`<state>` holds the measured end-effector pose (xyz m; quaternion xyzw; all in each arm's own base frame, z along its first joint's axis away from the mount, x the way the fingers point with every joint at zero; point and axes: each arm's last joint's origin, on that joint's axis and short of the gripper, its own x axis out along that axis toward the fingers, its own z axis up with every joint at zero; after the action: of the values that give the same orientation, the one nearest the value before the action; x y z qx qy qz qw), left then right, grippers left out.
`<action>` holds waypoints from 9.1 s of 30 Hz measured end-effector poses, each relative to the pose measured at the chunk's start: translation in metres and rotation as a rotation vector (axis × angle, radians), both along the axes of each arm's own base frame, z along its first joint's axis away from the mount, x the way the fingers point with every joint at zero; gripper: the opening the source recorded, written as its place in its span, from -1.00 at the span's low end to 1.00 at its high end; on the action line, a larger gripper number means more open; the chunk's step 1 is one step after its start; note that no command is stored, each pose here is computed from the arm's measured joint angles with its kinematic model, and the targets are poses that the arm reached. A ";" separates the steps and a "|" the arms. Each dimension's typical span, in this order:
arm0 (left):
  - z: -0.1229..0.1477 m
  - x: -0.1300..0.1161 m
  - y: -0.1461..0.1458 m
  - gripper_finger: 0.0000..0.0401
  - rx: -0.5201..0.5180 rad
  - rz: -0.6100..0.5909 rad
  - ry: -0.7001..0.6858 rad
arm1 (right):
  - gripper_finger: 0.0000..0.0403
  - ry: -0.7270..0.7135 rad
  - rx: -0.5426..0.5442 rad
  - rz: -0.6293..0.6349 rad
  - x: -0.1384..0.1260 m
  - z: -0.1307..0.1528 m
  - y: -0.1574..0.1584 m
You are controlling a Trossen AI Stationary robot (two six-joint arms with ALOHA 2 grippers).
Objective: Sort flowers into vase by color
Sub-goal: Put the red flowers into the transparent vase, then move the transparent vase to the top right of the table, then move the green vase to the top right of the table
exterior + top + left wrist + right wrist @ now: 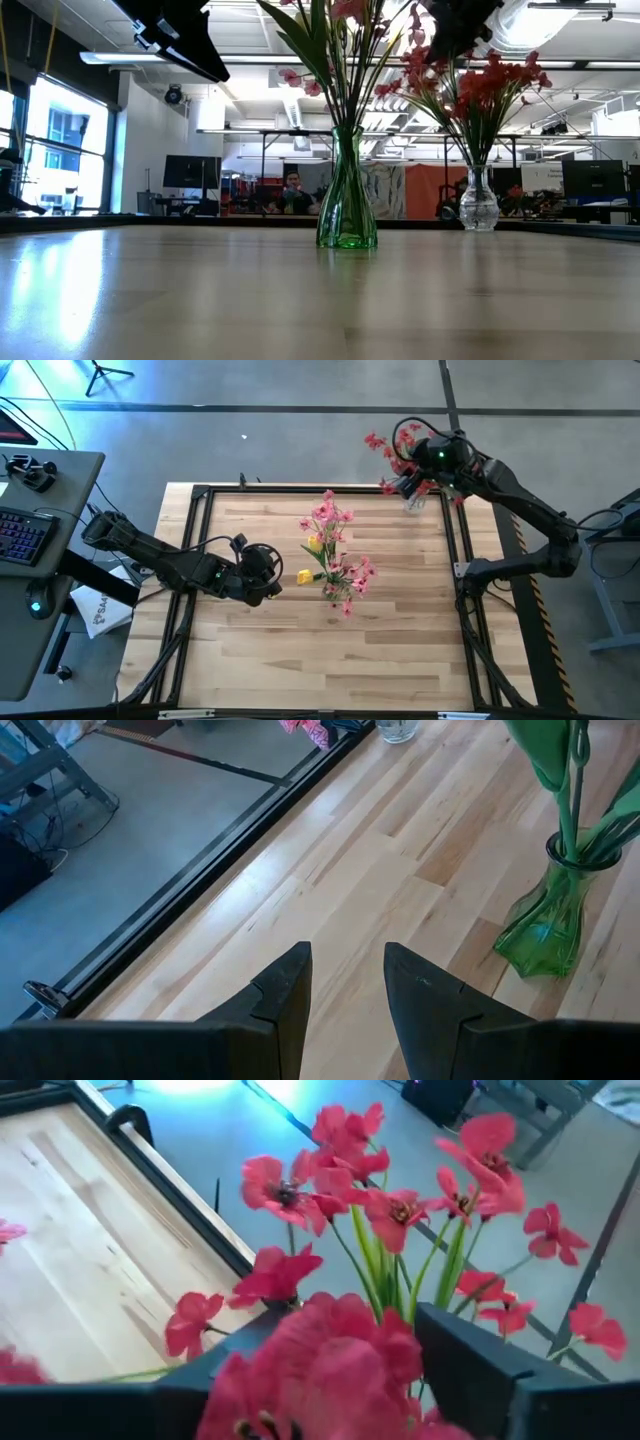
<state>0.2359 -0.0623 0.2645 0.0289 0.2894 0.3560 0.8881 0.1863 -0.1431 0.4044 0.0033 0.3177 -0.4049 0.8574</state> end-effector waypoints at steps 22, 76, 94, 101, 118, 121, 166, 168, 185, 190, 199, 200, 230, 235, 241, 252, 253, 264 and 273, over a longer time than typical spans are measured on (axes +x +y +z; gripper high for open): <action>0.000 -0.001 -0.003 -0.42 0.001 -0.013 0.000 | -0.84 0.060 0.066 -0.031 -0.001 -0.011 -0.008; 0.002 0.001 -0.006 -0.42 0.007 -0.029 -0.024 | 0.52 -0.067 0.274 -0.381 -0.036 -0.221 0.076; 0.002 0.003 0.001 -0.42 0.017 -0.016 -0.009 | 0.52 -0.322 0.041 -0.481 -0.060 -0.222 0.004; 0.002 0.003 0.001 -0.42 0.015 -0.018 -0.009 | 0.52 -0.246 0.006 -0.445 -0.057 -0.229 -0.006; 0.002 0.004 0.000 -0.42 -0.005 -0.032 -0.003 | 0.04 -0.219 -0.056 -0.405 -0.043 -0.242 -0.021; 0.002 0.004 0.000 -0.42 -0.006 -0.032 -0.004 | -0.14 -0.211 -0.054 -0.408 -0.044 -0.243 -0.021; 0.001 0.005 -0.001 -0.42 -0.041 -0.058 -0.001 | 0.32 -0.288 -0.083 -0.362 -0.034 -0.260 -0.042; 0.001 0.005 -0.001 -0.42 -0.041 -0.058 -0.001 | 0.27 -0.272 -0.088 -0.359 -0.034 -0.262 -0.043; 0.001 0.005 -0.001 -0.42 -0.042 -0.059 0.000 | -0.38 -0.248 -0.100 -0.347 -0.032 -0.262 -0.042; 0.001 0.005 -0.001 -0.42 -0.042 -0.059 0.000 | -0.29 -0.235 -0.088 -0.348 -0.033 -0.263 -0.042; 0.001 0.005 -0.001 -0.42 -0.042 -0.059 0.000 | -0.28 -0.176 -0.030 -0.334 -0.045 -0.249 -0.028; 0.001 0.005 -0.001 -0.42 -0.042 -0.059 0.000 | -0.28 -0.173 -0.019 -0.327 -0.047 -0.247 -0.025; -0.002 -0.002 -0.008 -0.42 -0.074 -0.098 0.053 | -0.28 -0.388 -0.017 -0.143 -0.038 -0.269 0.036; -0.008 -0.026 -0.009 -0.42 -0.235 -0.075 0.194 | -0.25 -0.398 0.007 -0.106 -0.037 -0.269 0.037; -0.007 -0.051 -0.015 -0.42 -0.283 0.010 0.233 | -0.09 -0.385 0.006 -0.074 -0.037 -0.269 0.037; -0.007 -0.055 -0.026 -0.42 -0.250 -0.015 0.189 | 0.42 -0.406 0.009 0.001 -0.038 -0.263 0.040; -0.007 -0.055 -0.027 -0.42 -0.247 -0.017 0.182 | 0.43 -0.406 0.008 0.001 -0.039 -0.262 0.041; -0.054 -0.052 -0.027 -0.42 -0.207 -0.083 0.127 | 0.37 -0.349 0.103 -0.050 -0.055 -0.240 0.052; -0.083 -0.022 -0.017 -0.41 -0.173 -0.391 -0.145 | 0.32 -0.321 0.230 0.016 -0.046 -0.212 0.077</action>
<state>0.2144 -0.0796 0.1811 -0.0175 0.2431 0.1519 0.9579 0.1406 -0.0656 0.1923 0.1632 0.2211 -0.3533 0.8943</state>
